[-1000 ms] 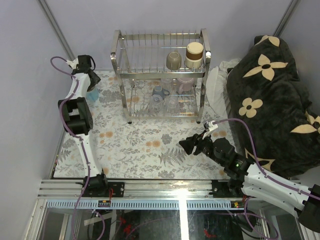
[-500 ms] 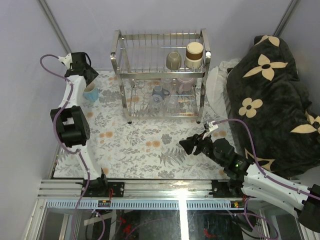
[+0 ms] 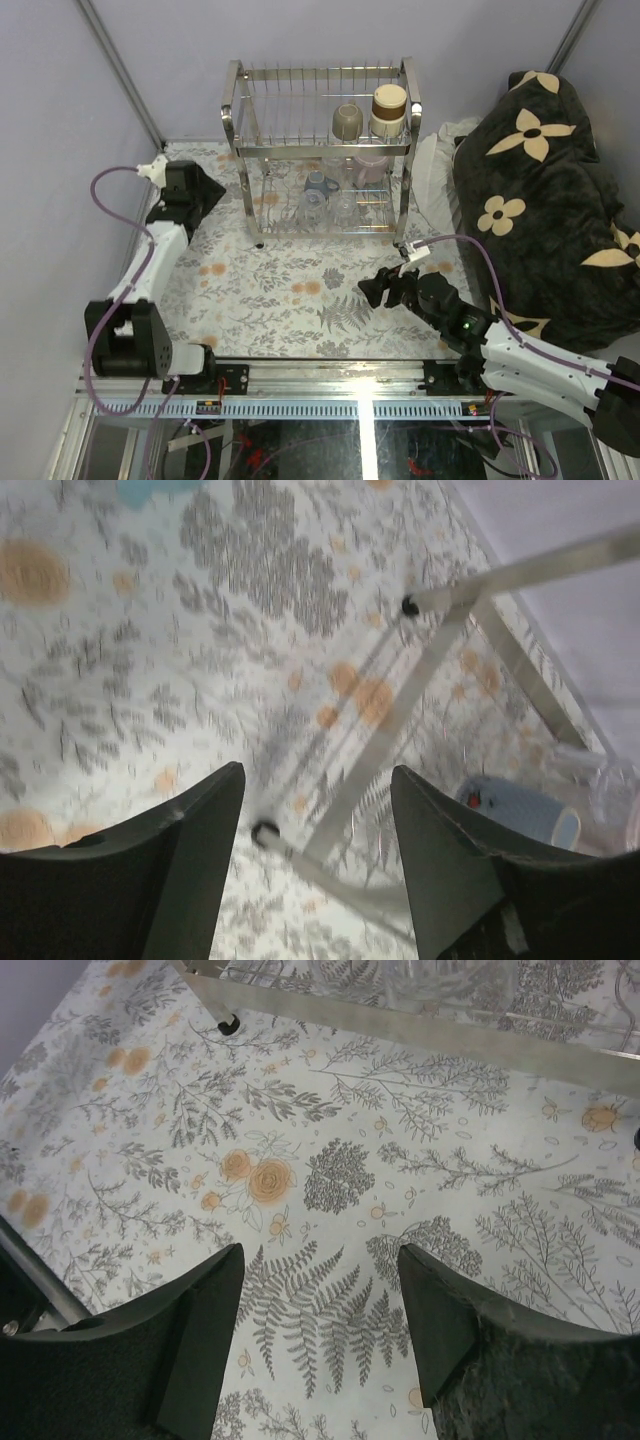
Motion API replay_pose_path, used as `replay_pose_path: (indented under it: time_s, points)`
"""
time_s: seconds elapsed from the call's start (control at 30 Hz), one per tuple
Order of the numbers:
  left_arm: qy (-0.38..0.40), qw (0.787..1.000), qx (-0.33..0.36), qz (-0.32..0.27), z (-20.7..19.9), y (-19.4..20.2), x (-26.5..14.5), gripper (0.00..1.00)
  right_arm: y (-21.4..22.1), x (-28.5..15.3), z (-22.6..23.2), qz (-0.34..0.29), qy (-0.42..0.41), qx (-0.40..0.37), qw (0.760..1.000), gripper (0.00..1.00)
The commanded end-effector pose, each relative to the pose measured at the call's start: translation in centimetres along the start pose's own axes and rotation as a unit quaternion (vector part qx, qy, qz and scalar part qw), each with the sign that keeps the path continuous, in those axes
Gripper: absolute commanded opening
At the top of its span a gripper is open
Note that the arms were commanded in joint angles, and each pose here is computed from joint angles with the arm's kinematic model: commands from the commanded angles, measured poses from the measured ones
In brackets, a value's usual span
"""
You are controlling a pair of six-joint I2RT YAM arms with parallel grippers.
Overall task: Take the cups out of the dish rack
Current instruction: Unload the cup from the dish rack.
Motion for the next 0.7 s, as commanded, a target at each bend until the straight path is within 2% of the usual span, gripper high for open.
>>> replay_pose_path:
  time_s: [0.0,0.23,0.47,0.67]
  points:
    - [0.078,0.996,-0.04,-0.019,-1.0,2.2,-4.4,0.61,-4.3,1.8,0.9,-0.034,0.021,-0.03,0.999,0.7]
    - [0.121,0.992,-0.035,-0.017,1.1,6.6,-8.5,0.61,-7.1,5.8,2.0,-0.027,0.044,-0.052,0.997,0.74]
    - [0.131,0.99,-0.05,-0.02,4.5,8.0,-9.8,0.61,-8.1,9.8,2.0,-0.042,0.096,-0.069,0.992,0.8]
    - [0.14,0.989,-0.047,-0.008,5.6,8.7,-10.2,0.61,-8.7,13.2,1.7,-0.054,0.156,-0.088,0.982,0.82]
Point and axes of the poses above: each gripper's point midway between its finger pads, its own x axis out along the fingers, its own z axis along the line the jaws close on, y = z × x, the point moved 9 cm from there along -x, back along the fingers, and after that the axes turned 9 degrees about -x, right-handed, at the moved point
